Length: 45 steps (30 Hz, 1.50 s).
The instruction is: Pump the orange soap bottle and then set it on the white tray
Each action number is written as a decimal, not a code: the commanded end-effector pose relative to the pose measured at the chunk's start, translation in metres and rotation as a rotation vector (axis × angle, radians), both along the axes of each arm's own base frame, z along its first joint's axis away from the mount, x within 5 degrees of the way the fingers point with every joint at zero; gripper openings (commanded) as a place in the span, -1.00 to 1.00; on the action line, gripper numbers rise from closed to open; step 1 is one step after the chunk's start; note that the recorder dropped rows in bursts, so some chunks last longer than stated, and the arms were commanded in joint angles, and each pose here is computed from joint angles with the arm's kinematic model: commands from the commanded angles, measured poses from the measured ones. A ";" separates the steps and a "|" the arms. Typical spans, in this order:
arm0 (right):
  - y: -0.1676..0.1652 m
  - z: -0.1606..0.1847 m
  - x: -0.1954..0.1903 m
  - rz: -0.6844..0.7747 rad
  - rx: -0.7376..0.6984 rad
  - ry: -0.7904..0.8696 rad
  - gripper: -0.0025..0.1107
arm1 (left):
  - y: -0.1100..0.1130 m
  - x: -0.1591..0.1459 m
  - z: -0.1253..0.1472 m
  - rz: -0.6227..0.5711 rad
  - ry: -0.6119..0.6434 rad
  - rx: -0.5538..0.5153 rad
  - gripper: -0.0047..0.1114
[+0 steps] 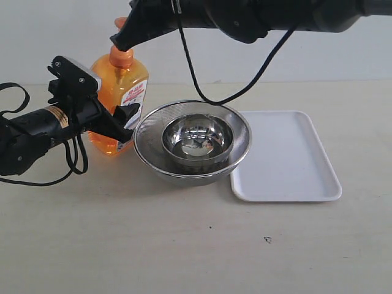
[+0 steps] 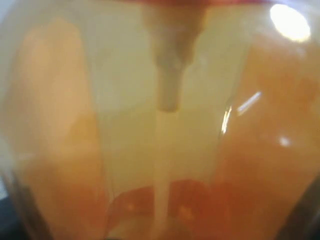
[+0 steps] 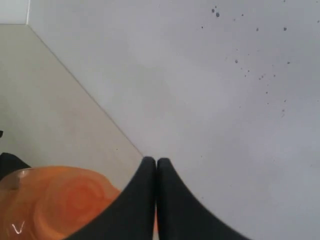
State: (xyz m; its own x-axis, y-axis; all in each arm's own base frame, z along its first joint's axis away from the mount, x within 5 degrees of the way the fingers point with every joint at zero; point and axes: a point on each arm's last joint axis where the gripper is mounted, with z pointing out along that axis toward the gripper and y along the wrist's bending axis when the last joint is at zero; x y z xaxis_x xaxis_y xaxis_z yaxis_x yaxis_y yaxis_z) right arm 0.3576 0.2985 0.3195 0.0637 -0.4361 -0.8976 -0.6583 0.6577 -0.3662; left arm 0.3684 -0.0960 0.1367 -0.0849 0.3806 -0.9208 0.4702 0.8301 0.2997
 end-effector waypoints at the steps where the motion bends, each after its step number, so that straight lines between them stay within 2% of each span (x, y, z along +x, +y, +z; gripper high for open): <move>1: 0.001 -0.003 0.002 -0.009 -0.023 0.007 -0.96 | -0.003 0.002 0.008 -0.005 -0.043 -0.014 -0.84; 10: -0.007 -0.013 0.003 -0.081 -0.113 0.088 -0.96 | -0.003 0.002 0.008 -0.005 -0.043 -0.014 -0.84; 17: -0.005 -0.014 0.002 -0.077 -0.116 0.090 -0.96 | -0.003 0.002 0.008 -0.005 -0.043 -0.014 -0.84; 22: 0.004 -0.010 -0.008 -0.028 -0.168 0.041 -0.96 | -0.003 0.002 0.008 -0.005 -0.043 -0.014 -0.84; 27: -0.011 -0.009 0.000 -0.080 -0.245 0.037 -0.96 | -0.003 0.002 0.008 -0.005 -0.043 -0.014 -0.84; 34: -0.037 0.051 -0.023 -0.134 -0.192 -0.034 -0.96 | -0.003 0.002 0.008 -0.005 -0.043 -0.014 -0.84; 39: -0.002 0.045 -0.066 -0.019 -0.324 0.014 -0.96 | -0.003 0.002 0.008 -0.005 -0.043 -0.014 -0.84; 45: 0.020 0.025 -0.075 0.032 -0.333 0.065 -0.96 | -0.003 0.002 0.008 -0.004 -0.038 -0.011 -0.84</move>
